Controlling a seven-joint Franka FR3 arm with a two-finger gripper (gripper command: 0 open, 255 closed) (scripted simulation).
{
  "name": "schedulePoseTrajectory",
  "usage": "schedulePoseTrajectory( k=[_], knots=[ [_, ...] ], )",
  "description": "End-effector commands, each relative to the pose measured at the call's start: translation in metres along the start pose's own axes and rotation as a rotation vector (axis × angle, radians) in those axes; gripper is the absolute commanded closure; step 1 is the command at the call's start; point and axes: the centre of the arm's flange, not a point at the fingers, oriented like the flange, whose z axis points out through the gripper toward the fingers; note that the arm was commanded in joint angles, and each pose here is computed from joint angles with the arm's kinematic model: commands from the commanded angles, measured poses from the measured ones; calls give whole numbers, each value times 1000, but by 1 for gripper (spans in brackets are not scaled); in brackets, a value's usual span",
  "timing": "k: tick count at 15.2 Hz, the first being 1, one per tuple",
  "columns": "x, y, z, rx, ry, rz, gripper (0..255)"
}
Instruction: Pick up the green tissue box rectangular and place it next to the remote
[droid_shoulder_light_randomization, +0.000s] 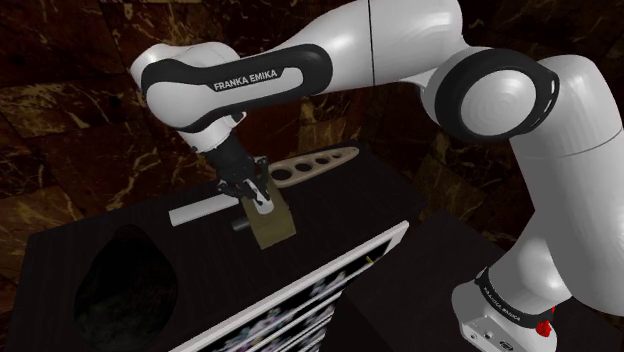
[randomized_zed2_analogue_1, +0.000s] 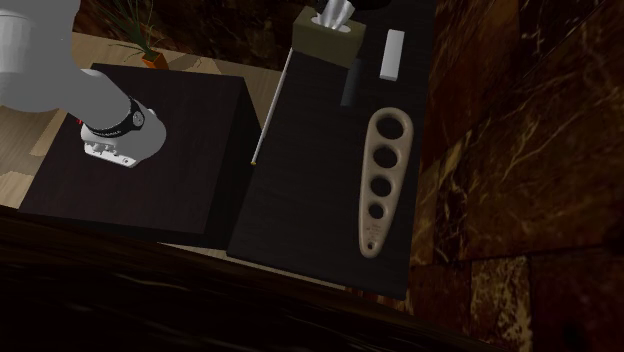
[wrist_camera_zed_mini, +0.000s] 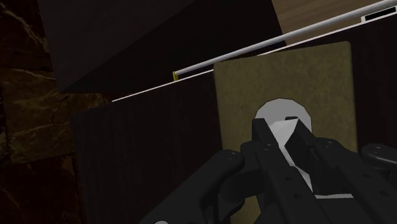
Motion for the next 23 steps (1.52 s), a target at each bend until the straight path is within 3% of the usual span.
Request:
schedulePoseTrajectory(
  k=[1, 16, 23],
  knots=[
    [3, -5, 9, 1, 0, 0, 255],
    [25, -42, 75, 1, 0, 0, 255],
    [25, -43, 76, 1, 0, 0, 255]
  ],
)
